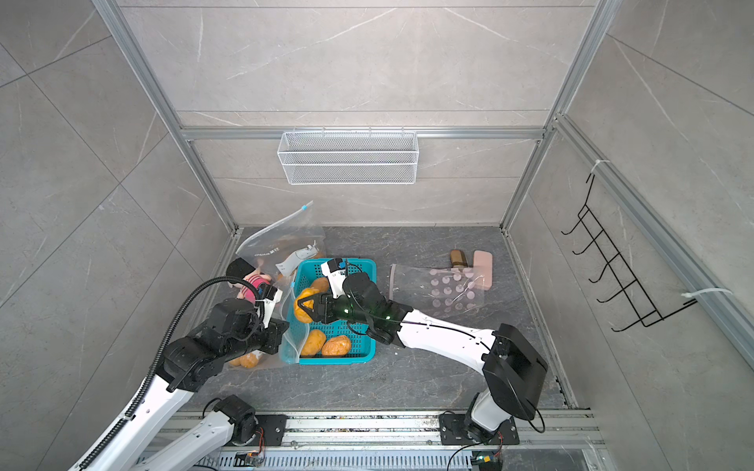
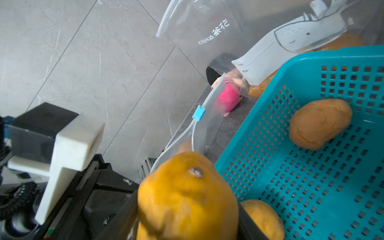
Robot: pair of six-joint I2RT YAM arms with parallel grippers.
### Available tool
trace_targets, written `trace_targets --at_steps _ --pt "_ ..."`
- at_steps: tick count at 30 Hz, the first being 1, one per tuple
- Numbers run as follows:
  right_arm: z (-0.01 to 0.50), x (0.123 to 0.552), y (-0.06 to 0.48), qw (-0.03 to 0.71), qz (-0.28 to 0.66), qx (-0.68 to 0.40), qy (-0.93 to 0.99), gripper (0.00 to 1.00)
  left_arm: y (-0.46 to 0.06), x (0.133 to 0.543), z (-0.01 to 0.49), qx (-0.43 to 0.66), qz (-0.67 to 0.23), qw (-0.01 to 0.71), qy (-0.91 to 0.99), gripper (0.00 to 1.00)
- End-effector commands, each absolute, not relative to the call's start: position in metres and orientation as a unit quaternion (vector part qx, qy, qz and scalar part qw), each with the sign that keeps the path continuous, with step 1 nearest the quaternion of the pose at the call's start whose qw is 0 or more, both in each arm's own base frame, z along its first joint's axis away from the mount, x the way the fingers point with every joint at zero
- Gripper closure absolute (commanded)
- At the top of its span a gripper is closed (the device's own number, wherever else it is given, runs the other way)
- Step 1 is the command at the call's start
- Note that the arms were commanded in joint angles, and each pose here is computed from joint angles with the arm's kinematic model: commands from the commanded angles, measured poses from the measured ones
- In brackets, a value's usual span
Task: Put the potatoes into a zipper bag and zip it
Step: Pick up the potato from the basket, then place the potato into the zipper food storage bag.
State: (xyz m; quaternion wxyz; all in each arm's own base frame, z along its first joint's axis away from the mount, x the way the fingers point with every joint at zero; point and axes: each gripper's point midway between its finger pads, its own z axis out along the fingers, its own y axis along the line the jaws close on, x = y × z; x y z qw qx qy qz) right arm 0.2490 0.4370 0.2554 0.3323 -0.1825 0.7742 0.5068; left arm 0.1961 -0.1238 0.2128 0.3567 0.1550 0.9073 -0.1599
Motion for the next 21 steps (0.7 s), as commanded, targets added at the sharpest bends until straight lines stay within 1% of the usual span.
trace_targets --at_steps 1,12,21 --pt "0.255 0.243 0.445 0.331 0.514 -0.207 0.764 0.46 -0.126 0.200 0.216 0.164 -0.161 0.369 0.901 1.00" --pt "0.232 0.241 0.454 0.310 0.501 -0.215 0.779 0.46 -0.126 0.200 0.216 0.164 -0.161 0.368 0.901 1.00" --pt "0.207 0.249 0.451 0.315 0.437 -0.224 0.812 0.46 -0.127 0.201 0.216 0.163 -0.161 0.367 0.901 1.00"
